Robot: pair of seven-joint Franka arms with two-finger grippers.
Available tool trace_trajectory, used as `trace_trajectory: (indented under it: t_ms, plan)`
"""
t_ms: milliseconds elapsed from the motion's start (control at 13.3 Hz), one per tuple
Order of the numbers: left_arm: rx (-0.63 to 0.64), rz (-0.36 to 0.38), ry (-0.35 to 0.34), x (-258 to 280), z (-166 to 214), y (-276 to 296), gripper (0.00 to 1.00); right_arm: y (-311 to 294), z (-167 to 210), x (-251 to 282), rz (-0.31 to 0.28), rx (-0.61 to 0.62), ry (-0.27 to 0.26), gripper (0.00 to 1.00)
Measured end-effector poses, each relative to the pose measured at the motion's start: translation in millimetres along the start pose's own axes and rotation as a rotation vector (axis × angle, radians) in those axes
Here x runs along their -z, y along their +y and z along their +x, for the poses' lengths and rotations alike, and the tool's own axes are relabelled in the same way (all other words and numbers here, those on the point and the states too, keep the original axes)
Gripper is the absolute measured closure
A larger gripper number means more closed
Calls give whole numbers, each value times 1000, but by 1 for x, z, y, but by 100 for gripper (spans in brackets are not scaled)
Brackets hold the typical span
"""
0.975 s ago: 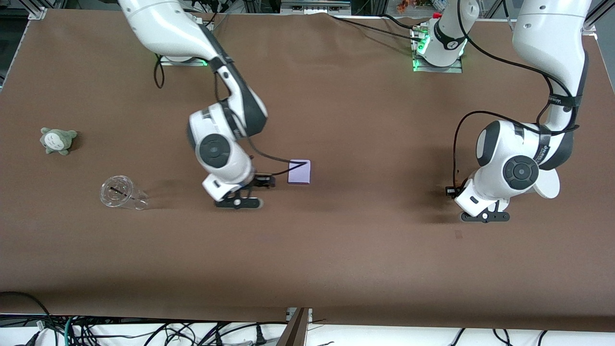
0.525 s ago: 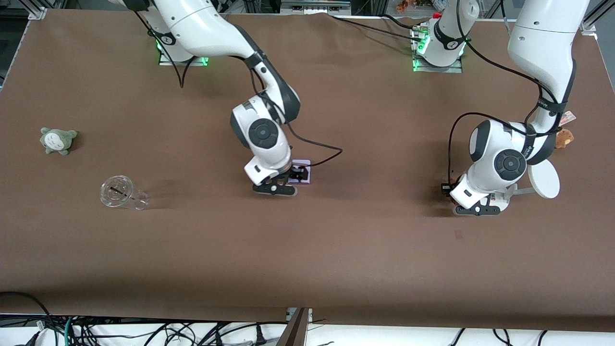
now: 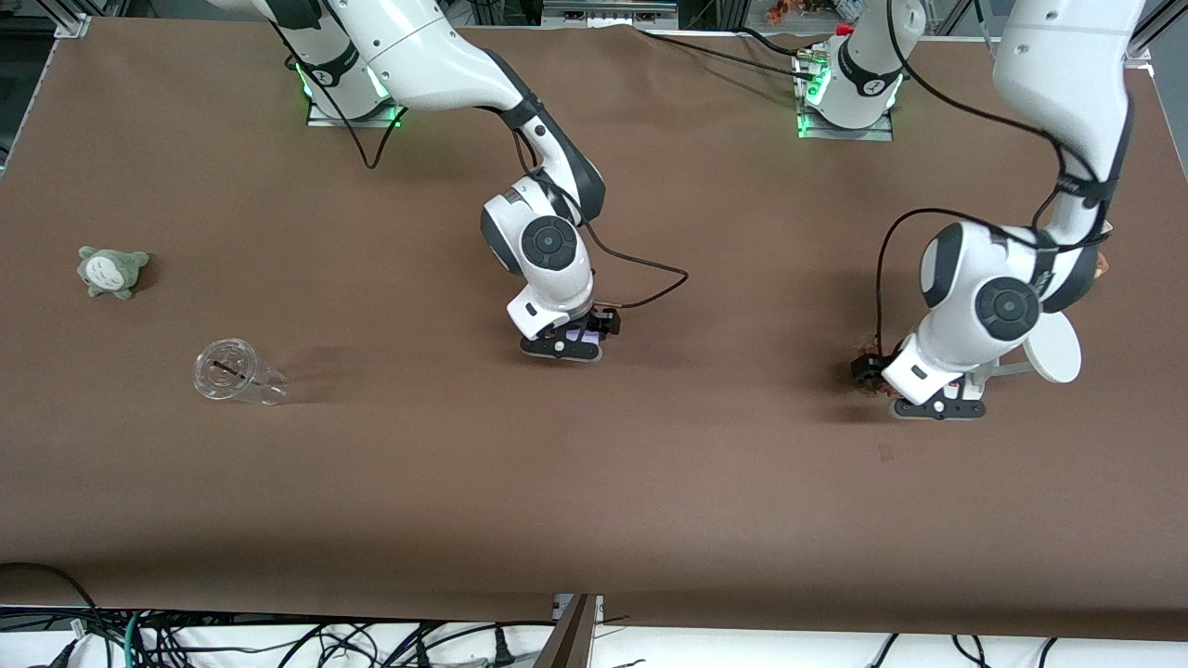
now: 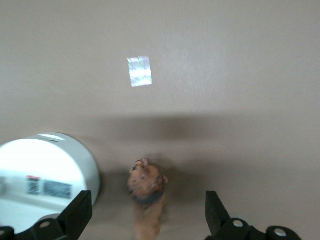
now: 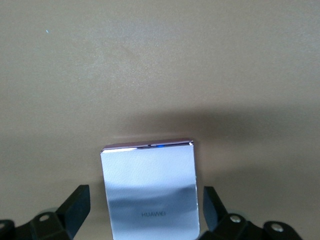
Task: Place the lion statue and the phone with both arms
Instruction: 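Set the lion by the lamp while the right gripper grasps the phone, then lift the phone with the right gripper while the left gripper withdraws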
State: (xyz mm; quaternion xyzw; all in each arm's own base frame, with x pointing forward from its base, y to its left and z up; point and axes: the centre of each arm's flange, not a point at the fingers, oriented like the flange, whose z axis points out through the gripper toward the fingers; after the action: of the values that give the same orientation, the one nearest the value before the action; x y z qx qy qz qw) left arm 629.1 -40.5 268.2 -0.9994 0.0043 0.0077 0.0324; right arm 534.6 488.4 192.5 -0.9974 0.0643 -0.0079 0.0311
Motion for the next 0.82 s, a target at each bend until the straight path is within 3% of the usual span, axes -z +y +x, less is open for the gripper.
trace_trajectory:
  t_ms: [225,600,675,750,825]
  plan:
    - [3,16,-3,72,-3,-8,0,1,-1,-5,-7,2,-3,0]
    - [4,45,-54,213,-40,-17,0,3,-3,-16,-19,4,-9,2]
    - [6,48,-65,243,-49,-16,0,2,-3,-15,-16,5,-6,5]
    - [10,44,-65,270,-56,-17,0,2,-3,-15,-14,11,-2,16]
    - [15,38,-53,294,-62,-18,0,1,-3,-15,-13,26,0,16]
